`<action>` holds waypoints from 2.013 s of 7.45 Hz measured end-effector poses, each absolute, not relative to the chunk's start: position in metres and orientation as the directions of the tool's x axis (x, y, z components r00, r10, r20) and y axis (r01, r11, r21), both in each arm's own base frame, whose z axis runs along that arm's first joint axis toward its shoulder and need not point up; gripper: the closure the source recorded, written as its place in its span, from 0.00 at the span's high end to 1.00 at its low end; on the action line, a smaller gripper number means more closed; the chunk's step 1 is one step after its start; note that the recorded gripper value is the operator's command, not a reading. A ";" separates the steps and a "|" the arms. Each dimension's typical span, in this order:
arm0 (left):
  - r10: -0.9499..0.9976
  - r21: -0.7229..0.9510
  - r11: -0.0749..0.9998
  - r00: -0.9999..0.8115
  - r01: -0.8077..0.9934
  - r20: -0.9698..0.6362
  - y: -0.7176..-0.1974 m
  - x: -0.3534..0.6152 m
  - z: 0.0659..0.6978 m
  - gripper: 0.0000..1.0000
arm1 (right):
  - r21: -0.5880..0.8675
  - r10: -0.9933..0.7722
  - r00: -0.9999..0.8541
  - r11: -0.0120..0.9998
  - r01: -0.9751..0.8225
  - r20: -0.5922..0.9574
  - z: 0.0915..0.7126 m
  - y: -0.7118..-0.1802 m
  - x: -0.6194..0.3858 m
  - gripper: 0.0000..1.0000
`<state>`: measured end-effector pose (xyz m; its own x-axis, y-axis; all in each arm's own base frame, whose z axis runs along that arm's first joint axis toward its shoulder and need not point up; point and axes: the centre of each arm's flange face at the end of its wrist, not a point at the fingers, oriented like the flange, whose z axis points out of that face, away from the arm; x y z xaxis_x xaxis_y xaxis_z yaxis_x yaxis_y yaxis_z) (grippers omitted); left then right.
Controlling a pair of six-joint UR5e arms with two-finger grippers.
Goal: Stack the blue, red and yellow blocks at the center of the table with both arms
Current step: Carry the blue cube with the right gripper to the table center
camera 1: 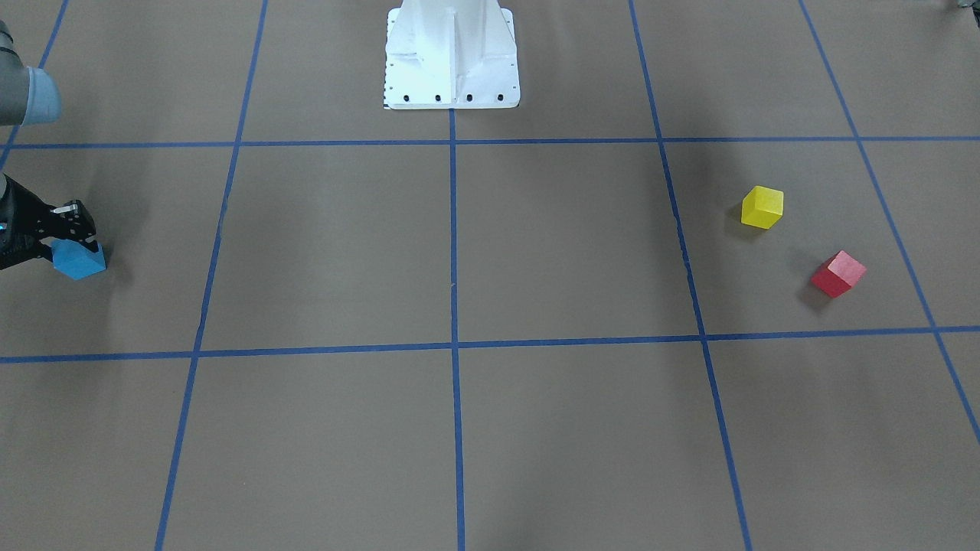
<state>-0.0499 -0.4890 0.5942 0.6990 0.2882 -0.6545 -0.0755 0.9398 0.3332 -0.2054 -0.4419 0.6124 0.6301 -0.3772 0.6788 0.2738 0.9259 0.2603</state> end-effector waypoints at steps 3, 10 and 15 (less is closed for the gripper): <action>0.289 0.334 0.940 0.698 -0.076 -0.655 -0.489 -0.050 0.594 1.00 | 0.228 -0.327 0.592 0.944 0.239 0.737 0.545 -0.500 -0.208 0.00; 0.307 0.342 0.935 0.692 -0.092 -0.653 -0.494 -0.040 0.588 1.00 | -0.002 -0.143 0.673 0.978 0.209 0.725 0.204 -0.620 -0.490 0.00; 0.317 0.335 0.935 0.687 -0.112 -0.654 -0.495 -0.030 0.591 1.00 | -0.056 -0.076 0.692 0.984 0.167 0.718 0.193 -0.558 -0.594 0.00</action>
